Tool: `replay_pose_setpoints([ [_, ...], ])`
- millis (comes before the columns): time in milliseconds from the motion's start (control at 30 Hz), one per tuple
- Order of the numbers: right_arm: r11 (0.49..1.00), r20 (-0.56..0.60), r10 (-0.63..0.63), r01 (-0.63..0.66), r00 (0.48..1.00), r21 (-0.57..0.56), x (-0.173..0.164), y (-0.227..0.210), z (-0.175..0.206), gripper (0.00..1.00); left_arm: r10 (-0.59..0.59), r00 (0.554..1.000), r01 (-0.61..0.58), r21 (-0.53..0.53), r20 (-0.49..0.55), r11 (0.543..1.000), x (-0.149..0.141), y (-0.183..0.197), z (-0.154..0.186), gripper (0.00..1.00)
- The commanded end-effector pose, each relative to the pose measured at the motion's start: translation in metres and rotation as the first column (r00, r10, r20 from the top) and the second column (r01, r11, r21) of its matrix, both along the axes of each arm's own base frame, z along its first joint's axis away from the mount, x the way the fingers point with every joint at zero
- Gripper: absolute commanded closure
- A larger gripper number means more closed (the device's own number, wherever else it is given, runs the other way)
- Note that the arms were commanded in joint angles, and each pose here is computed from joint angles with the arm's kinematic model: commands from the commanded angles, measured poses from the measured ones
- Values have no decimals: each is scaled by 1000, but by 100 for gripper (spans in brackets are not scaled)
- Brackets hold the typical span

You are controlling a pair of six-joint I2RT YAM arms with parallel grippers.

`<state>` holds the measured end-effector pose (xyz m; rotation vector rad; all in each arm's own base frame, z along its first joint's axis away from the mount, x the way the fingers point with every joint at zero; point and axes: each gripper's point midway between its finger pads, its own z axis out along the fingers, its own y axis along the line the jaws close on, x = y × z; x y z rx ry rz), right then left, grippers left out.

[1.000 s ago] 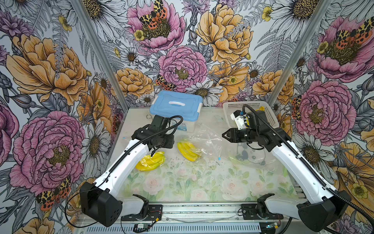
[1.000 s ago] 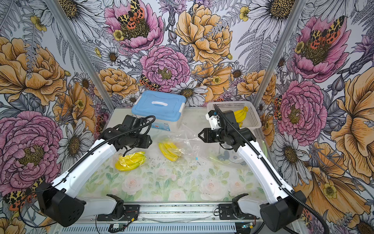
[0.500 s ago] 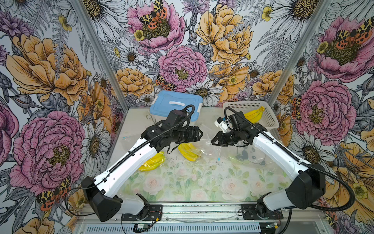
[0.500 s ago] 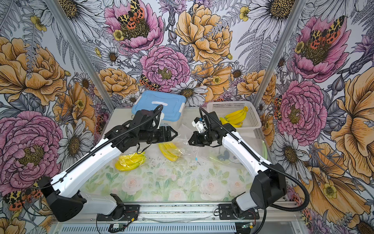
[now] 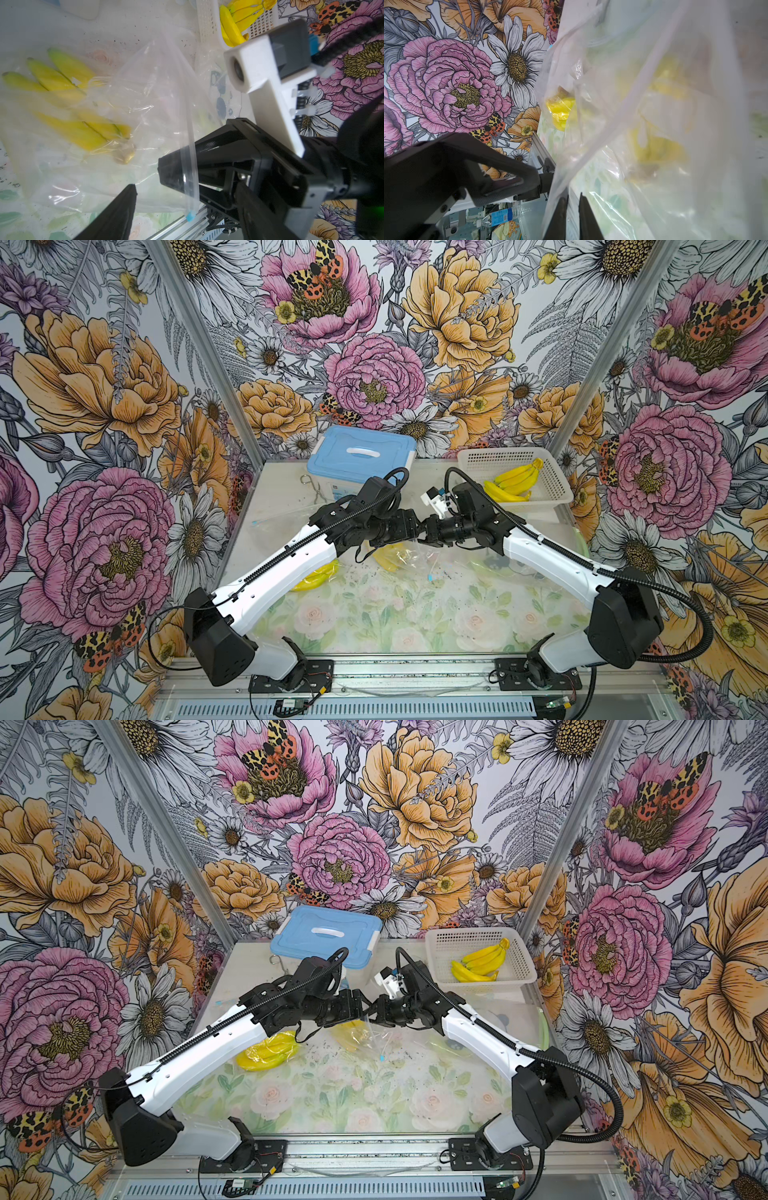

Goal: Open the zip-top bag and take out the banana
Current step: Adjust the zipper food storage bag at the center of the board.

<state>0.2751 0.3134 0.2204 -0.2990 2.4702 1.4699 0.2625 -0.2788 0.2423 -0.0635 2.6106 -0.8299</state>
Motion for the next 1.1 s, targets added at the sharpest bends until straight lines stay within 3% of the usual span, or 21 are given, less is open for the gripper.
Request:
replay_pose_setpoints([
  [0,997,60,1,-6,998,80,-1,7,28,84,32,999,-32,-20,10,999,4,6,-3,27],
  [200,994,51,9,-15,999,112,-8,16,30,84,54,999,-54,-30,-1,998,4,15,-16,46],
  [533,994,36,33,-37,999,100,-15,33,20,85,61,998,-62,-60,-4,996,4,19,-21,98],
  [767,999,18,-4,3,1000,53,-9,30,2,89,98,995,-96,-120,10,988,3,33,-2,100],
  [1067,982,-82,-33,17,996,-189,-8,16,-63,91,83,993,-64,-215,79,974,7,21,50,100],
])
